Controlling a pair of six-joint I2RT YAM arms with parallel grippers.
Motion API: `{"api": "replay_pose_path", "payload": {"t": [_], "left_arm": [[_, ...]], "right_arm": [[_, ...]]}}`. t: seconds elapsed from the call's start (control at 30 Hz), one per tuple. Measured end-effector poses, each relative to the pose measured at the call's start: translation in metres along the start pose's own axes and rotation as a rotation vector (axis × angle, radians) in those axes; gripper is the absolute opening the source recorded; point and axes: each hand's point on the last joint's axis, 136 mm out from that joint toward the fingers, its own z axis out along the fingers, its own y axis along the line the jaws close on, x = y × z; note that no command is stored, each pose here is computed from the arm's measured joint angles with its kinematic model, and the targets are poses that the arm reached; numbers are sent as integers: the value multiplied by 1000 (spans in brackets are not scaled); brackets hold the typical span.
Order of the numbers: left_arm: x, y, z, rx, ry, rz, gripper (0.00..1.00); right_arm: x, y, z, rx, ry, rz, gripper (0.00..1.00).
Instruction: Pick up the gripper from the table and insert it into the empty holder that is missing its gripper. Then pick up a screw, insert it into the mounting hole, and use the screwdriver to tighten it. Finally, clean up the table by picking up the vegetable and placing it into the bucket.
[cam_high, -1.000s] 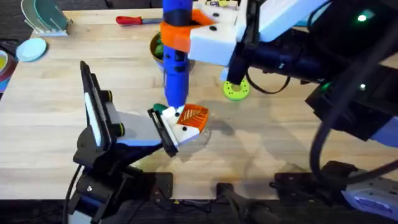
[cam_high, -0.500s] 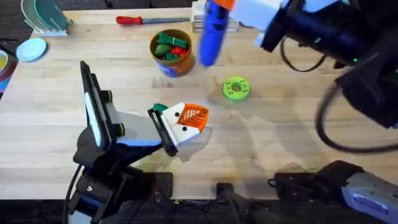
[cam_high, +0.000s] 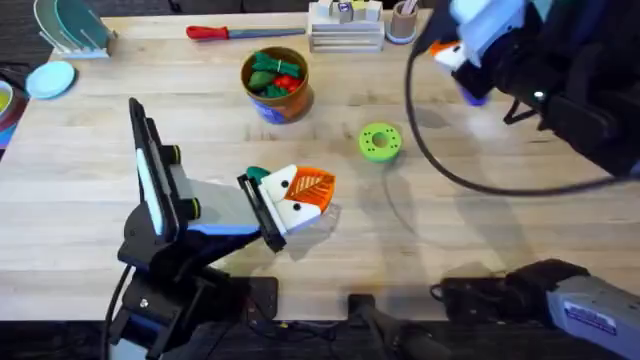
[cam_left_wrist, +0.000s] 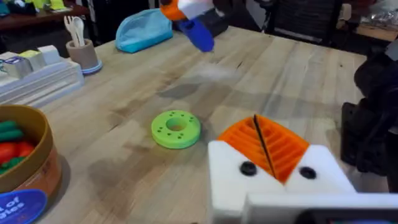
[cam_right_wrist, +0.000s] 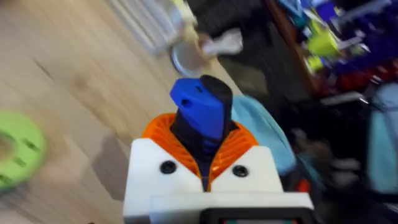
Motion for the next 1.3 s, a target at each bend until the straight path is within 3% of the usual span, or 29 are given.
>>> {"api": "replay_pose_path", "payload": {"t": [0.17, 0.33, 0.6, 0.73, 0.8, 0.93, 0.97, 1.07, 1.13, 1.3], "left_arm": [[0, 0, 0, 0, 0, 0, 4], [0, 0, 0, 0, 0, 0, 4], [0, 0, 0, 0, 0, 0, 4], [0, 0, 0, 0, 0, 0, 4], [0, 0, 0, 0, 0, 0, 4], [0, 0, 0, 0, 0, 0, 4], [0, 0, 0, 0, 0, 0, 4], [0, 0, 0, 0, 0, 0, 9], [0, 0, 0, 0, 0, 5, 165], [0, 0, 0, 0, 0, 0, 940]], "right_arm": [[59, 14, 24, -19, 272, -287, 18], [101, 46, 49, -154, 405, -517, 18], [145, 86, 68, -317, 503, -678, 24], [142, 87, 68, -323, 501, -695, 192], [142, 87, 68, -328, 504, -703, 322], [136, 80, 69, -310, 510, -700, 880], [133, 78, 69, -303, 511, -695, 962], [134, 79, 66, -302, 532, -659, 989], [135, 80, 64, -290, 550, -619, 991], [132, 90, 50, -291, 579, -501, 991]]}}
